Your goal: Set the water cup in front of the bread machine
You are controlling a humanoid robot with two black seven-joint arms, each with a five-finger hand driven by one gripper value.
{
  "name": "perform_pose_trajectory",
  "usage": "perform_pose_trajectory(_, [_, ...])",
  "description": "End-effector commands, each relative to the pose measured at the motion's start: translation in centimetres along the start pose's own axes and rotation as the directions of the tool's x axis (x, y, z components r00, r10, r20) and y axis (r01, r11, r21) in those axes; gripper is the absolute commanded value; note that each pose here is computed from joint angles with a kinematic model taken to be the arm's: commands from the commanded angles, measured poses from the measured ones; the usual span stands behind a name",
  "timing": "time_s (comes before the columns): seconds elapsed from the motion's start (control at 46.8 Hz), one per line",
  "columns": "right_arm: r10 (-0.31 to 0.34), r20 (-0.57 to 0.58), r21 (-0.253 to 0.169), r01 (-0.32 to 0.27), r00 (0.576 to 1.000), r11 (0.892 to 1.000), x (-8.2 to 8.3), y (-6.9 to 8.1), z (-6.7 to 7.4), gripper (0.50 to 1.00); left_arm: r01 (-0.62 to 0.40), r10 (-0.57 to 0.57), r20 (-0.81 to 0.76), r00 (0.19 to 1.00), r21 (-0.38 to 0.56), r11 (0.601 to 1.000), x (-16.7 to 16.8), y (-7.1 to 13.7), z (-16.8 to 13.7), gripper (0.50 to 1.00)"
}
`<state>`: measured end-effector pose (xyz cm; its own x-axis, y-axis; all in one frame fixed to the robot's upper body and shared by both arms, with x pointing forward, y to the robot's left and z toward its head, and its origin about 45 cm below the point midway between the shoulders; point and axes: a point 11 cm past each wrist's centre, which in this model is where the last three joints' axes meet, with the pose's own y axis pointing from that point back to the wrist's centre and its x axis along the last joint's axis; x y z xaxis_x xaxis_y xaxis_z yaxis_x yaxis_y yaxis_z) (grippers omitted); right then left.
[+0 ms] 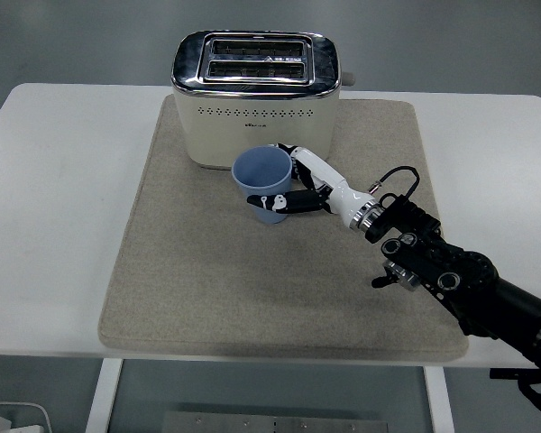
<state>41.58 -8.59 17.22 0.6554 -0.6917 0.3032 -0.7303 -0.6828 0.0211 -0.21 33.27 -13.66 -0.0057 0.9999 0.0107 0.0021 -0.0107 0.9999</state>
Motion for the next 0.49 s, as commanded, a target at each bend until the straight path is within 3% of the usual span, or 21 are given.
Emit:
perform_pose_trajectory(0.0, [0.002,0.004,-0.002,-0.002,1.000,1.000,-0.01,0.06,0.09,0.500,0.000,0.000,0.000,1.000,0.000,1.000,0.00,0.00,0.00,0.996])
perform_pose_trajectory(0.021, [0.002,0.004,-0.002,-0.002,1.000,1.000,-0.01,0.06,0.09,0.508,0.000,0.000,0.000,1.000,0.000,1.000,0.00,0.00,0.00,0.996])
perform_pose_trajectory(0.085, [0.002,0.004,-0.002,-0.002,1.000,1.000,-0.01,0.06,0.09,0.610,0.000,0.000,0.000,1.000,-0.002,1.000,0.00,0.00,0.02,0.996])
perform_pose_trajectory(0.235, [0.003,0.011,-0.002,-0.003,1.000,1.000,-0.01,0.07,0.11,0.923,0.000,0.000,0.002,1.000,0.000,1.000,0.00,0.00,-0.01,0.996])
perform_pose_trajectory(0.47, [0.009,0.027,-0.003,-0.009,1.000,1.000,-0.07,-0.04,-0.10,0.926,0.000,0.000,0.000,1.000,-0.002,1.000,0.00,0.00,0.02,0.999])
